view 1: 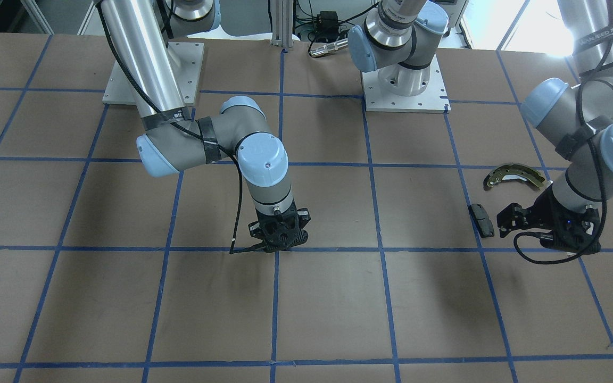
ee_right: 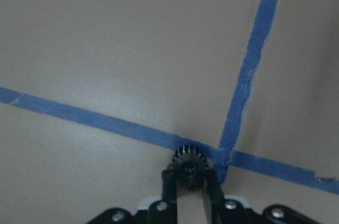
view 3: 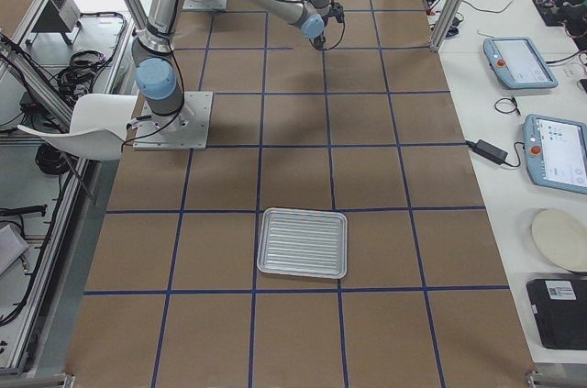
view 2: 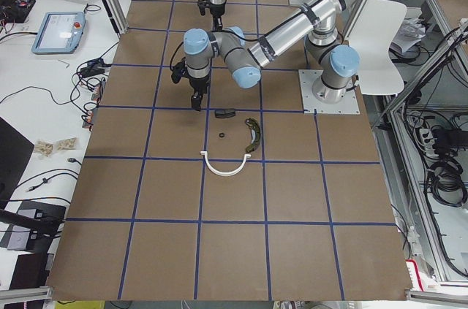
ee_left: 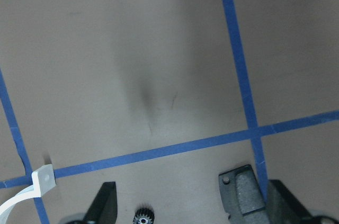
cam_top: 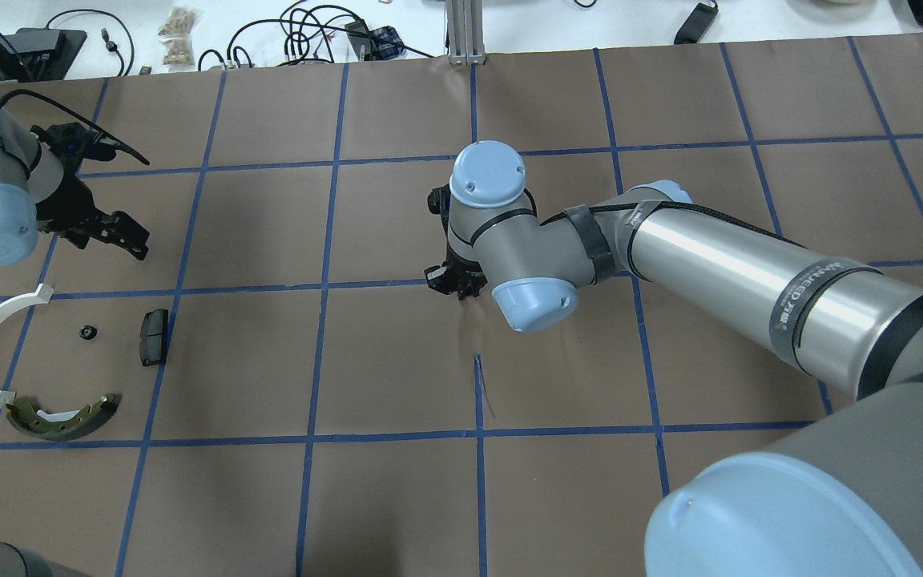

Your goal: Place bearing gear from tray to pile

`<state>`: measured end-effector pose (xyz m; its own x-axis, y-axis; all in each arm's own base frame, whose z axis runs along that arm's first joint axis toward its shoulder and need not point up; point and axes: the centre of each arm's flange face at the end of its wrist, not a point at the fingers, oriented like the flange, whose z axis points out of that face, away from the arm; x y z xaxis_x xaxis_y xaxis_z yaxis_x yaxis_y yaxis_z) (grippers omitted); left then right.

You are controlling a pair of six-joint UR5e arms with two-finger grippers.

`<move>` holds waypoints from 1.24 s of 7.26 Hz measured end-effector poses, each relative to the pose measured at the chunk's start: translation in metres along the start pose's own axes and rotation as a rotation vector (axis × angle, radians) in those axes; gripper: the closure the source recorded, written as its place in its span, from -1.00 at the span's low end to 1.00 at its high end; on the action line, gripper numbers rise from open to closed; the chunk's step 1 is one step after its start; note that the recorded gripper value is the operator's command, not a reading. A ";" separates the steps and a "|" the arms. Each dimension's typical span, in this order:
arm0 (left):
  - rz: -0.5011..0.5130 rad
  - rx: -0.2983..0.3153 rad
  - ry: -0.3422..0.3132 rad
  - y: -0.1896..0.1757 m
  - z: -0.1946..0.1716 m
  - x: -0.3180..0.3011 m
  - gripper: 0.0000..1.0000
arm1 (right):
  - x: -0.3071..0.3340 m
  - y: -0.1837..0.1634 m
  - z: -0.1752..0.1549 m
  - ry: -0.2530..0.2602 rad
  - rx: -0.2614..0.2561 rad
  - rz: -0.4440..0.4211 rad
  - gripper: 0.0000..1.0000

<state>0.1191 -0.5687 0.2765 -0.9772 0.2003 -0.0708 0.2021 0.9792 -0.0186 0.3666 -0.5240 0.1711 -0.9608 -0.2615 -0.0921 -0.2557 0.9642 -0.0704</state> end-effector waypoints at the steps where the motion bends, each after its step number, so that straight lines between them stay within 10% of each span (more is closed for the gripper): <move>1: -0.007 0.005 -0.001 -0.005 -0.003 0.015 -1.00 | 0.001 -0.004 -0.006 0.028 0.005 -0.008 -1.00; 5: -0.056 0.014 0.005 -0.029 -0.009 0.102 -1.00 | 0.077 -0.046 -0.197 0.074 -0.016 0.066 -1.00; 7: -0.117 0.023 0.018 -0.048 -0.009 0.191 -1.00 | 0.164 -0.023 -0.298 0.069 -0.036 0.133 -0.84; 9: -0.222 0.027 0.035 -0.059 -0.007 0.297 -1.00 | 0.205 0.030 -0.332 0.052 -0.128 0.226 -1.00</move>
<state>-0.1834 -0.5667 0.2638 -0.9995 -0.0185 -0.0270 -0.0169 0.9983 -0.0564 0.1267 -0.5335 0.4803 -0.9984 -0.0391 -0.0397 -0.0419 0.9965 0.0727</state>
